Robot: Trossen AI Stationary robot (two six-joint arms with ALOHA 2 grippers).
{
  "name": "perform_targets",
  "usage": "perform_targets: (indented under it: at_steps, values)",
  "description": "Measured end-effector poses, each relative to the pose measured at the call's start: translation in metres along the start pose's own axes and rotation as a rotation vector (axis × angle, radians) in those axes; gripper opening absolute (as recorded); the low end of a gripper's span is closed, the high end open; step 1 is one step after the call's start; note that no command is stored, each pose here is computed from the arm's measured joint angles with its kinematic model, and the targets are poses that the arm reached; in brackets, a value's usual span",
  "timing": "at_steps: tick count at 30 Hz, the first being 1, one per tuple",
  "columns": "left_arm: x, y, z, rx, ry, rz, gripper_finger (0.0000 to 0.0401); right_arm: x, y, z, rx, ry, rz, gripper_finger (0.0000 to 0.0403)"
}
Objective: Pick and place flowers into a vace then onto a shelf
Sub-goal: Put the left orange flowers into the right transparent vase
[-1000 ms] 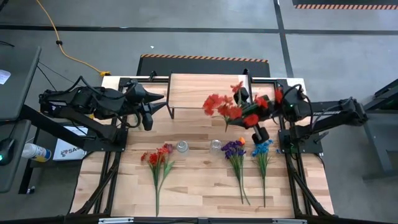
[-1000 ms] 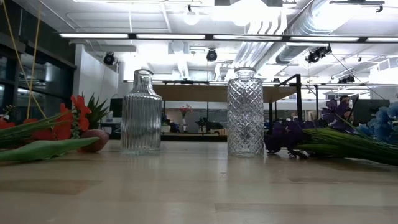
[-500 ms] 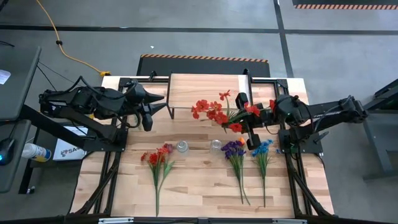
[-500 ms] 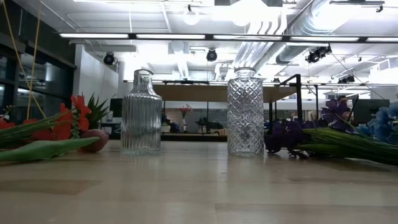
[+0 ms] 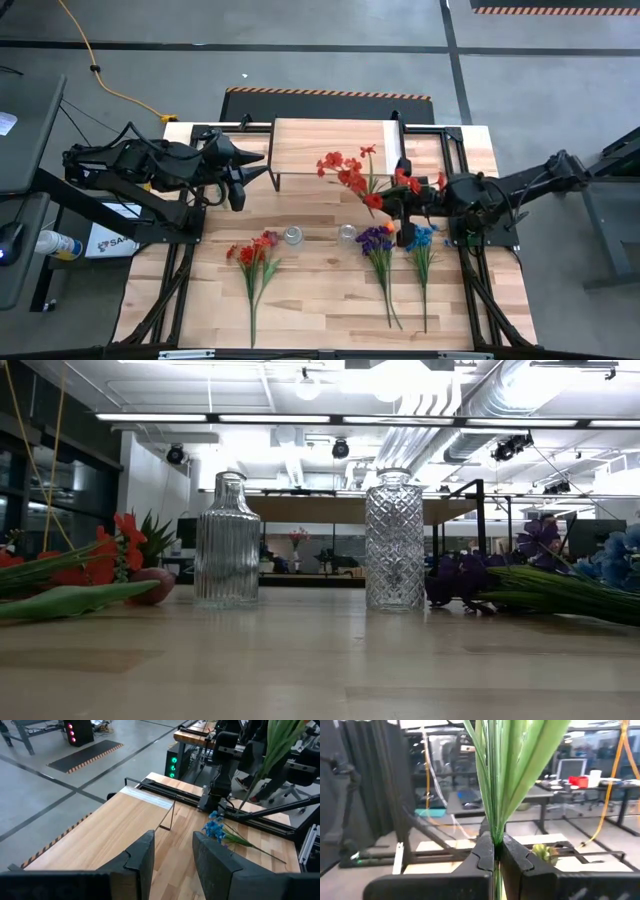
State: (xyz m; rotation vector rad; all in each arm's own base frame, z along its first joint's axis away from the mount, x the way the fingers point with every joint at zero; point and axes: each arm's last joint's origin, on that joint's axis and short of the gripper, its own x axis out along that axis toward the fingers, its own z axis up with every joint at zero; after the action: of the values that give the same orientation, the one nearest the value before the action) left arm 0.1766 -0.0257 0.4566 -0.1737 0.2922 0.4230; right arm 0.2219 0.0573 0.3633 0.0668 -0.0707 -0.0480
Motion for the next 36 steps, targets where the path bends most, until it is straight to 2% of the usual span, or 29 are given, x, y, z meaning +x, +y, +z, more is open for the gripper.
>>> perform_targets:
  at_steps: [7, 15, 36]
  values:
    - [0.000, 0.000, 0.000, 0.006, 0.002, -0.005, 0.0166, -0.010, 0.010, -0.018, 0.023, -0.068, -0.102, 0.0002]
    - [0.000, 0.000, 0.000, 0.006, 0.005, -0.015, 0.0166, -0.020, 0.007, -0.052, 0.105, -0.223, -0.122, 0.0002]
    - [0.000, -0.001, 0.001, 0.002, -0.002, -0.016, 0.0166, 0.021, -0.006, -0.096, 0.164, -0.209, -0.073, 0.0002]
